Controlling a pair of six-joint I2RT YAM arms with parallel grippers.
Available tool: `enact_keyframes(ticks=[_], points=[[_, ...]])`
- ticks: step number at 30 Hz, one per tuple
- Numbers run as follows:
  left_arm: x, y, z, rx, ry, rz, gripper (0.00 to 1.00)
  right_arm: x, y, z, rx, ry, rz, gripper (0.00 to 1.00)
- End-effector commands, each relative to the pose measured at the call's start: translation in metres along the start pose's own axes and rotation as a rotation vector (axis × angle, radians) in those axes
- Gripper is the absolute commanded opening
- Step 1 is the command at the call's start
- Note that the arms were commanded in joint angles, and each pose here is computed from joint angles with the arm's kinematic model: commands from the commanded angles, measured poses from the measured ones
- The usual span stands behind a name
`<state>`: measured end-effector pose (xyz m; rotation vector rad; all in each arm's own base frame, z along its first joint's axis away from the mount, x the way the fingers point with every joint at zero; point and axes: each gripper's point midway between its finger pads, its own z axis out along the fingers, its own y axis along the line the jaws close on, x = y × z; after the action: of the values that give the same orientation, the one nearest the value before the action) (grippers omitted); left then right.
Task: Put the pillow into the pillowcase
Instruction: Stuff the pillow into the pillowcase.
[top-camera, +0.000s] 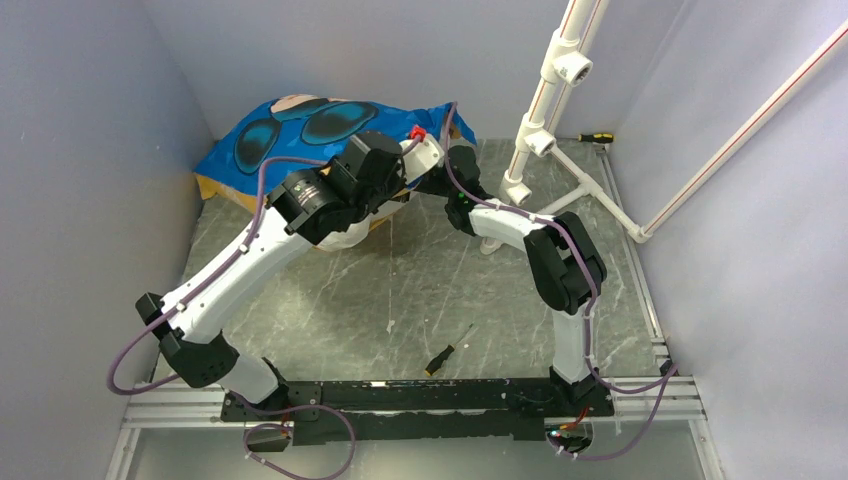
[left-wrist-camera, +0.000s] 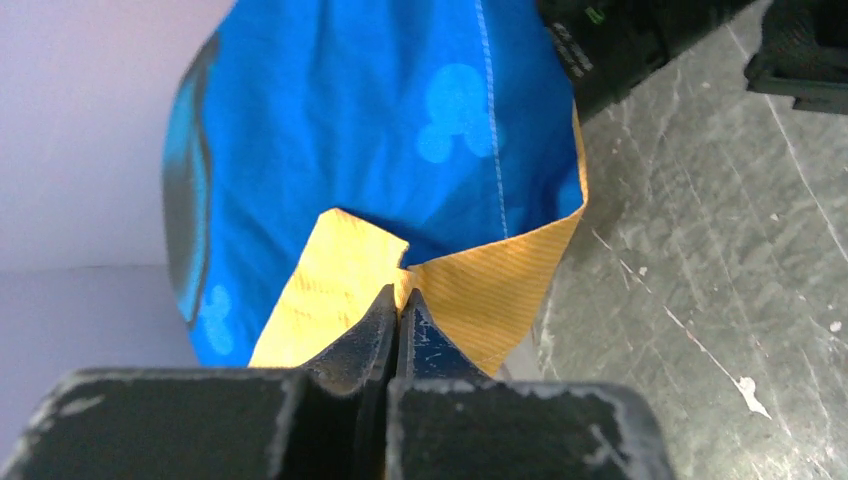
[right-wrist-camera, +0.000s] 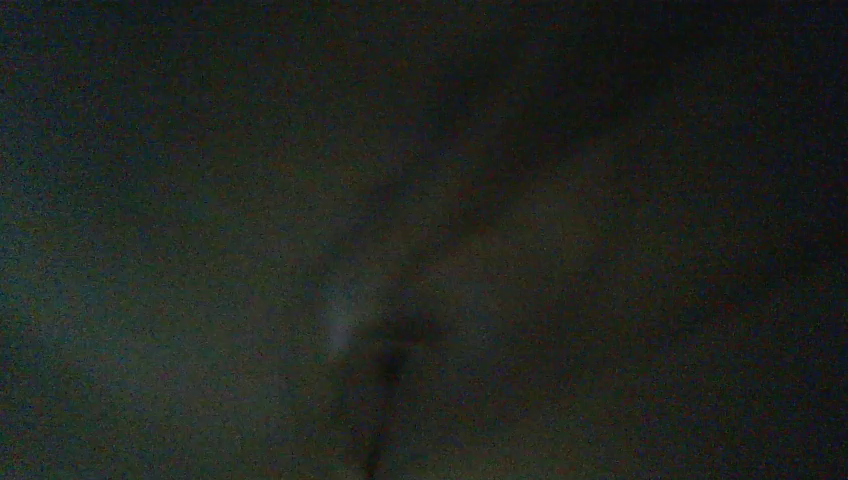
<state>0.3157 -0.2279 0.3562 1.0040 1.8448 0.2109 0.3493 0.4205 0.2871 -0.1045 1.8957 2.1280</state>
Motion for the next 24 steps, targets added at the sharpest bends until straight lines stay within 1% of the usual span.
enact_keyframes(ticks=[1, 3, 8, 14, 17, 19, 21, 24], points=[[-0.034, 0.051, -0.044, -0.147, -0.148, -0.127, 0.00, -0.009, 0.020, -0.003, -0.045, -0.037, 0.027, 0.00], [-0.046, 0.062, -0.068, -0.139, -0.225, -0.212, 0.00, -0.015, 0.022, -0.005, -0.046, -0.050, 0.020, 0.00], [-0.070, 0.072, -0.133, -0.021, -0.412, -0.380, 0.00, -0.041, 0.035, -0.010, -0.050, -0.118, -0.027, 0.00], [-0.092, 0.062, -0.195, 0.195, -0.609, -0.531, 0.00, -0.067, 0.047, -0.009, -0.022, -0.189, -0.104, 0.00], [-0.108, 0.059, -0.213, 0.275, -0.690, -0.615, 0.00, -0.070, 0.044, -0.003, 0.033, -0.203, -0.147, 0.00], [-0.119, 0.055, -0.219, 0.325, -0.728, -0.636, 0.00, -0.070, 0.034, 0.002, 0.089, -0.219, -0.168, 0.00], [-0.127, 0.049, -0.216, 0.366, -0.735, -0.653, 0.00, -0.071, 0.024, 0.005, 0.128, -0.249, -0.178, 0.00], [-0.139, 0.031, -0.211, 0.467, -0.728, -0.669, 0.00, -0.076, 0.018, 0.008, 0.133, -0.321, -0.150, 0.00]])
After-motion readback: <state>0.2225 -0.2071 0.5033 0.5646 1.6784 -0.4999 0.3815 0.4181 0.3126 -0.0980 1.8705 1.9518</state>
